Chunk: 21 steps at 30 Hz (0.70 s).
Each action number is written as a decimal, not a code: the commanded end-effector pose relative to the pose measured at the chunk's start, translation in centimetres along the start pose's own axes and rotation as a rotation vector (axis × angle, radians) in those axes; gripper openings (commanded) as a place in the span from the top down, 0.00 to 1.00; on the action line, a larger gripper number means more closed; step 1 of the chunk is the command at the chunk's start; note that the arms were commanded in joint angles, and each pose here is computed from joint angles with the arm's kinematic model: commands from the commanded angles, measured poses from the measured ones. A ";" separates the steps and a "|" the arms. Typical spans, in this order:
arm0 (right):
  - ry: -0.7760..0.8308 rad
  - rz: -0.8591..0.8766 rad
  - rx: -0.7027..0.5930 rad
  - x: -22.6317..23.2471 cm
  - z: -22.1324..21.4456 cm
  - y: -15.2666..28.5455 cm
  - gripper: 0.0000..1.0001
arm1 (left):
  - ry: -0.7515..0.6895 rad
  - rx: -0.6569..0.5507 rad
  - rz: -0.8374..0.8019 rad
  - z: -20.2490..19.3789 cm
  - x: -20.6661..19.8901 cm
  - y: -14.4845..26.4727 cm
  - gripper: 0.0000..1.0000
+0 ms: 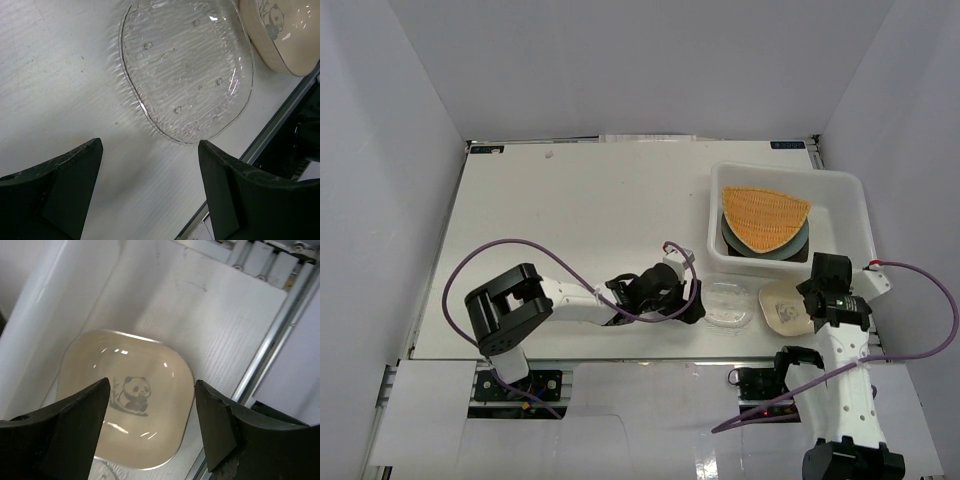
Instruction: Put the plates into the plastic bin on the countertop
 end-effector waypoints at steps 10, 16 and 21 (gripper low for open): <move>-0.122 -0.195 0.081 -1.5 -2.1 -4.5 0.22 | -0.044 -0.089 0.005 3.2 -1.8 -1.7 0.14; -0.133 -0.157 0.140 -1.5 -3.5 -5.7 0.32 | -0.058 -0.056 0.061 2.1 -1.0 -3.2 0.20; -0.110 -0.089 0.168 -1.3 -3.6 -5.3 0.61 | -0.058 -0.030 0.086 1.4 -0.7 -4.4 0.26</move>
Point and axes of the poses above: each gripper's point midway between its finger pads, its own y axis back along the fingers, its own x axis along the line the jaws close on, z = x × y, the point moved 10 cm from there along y, back along the fingers, and after that the axes turned 15 degrees about -y, right-handed, at the moved point
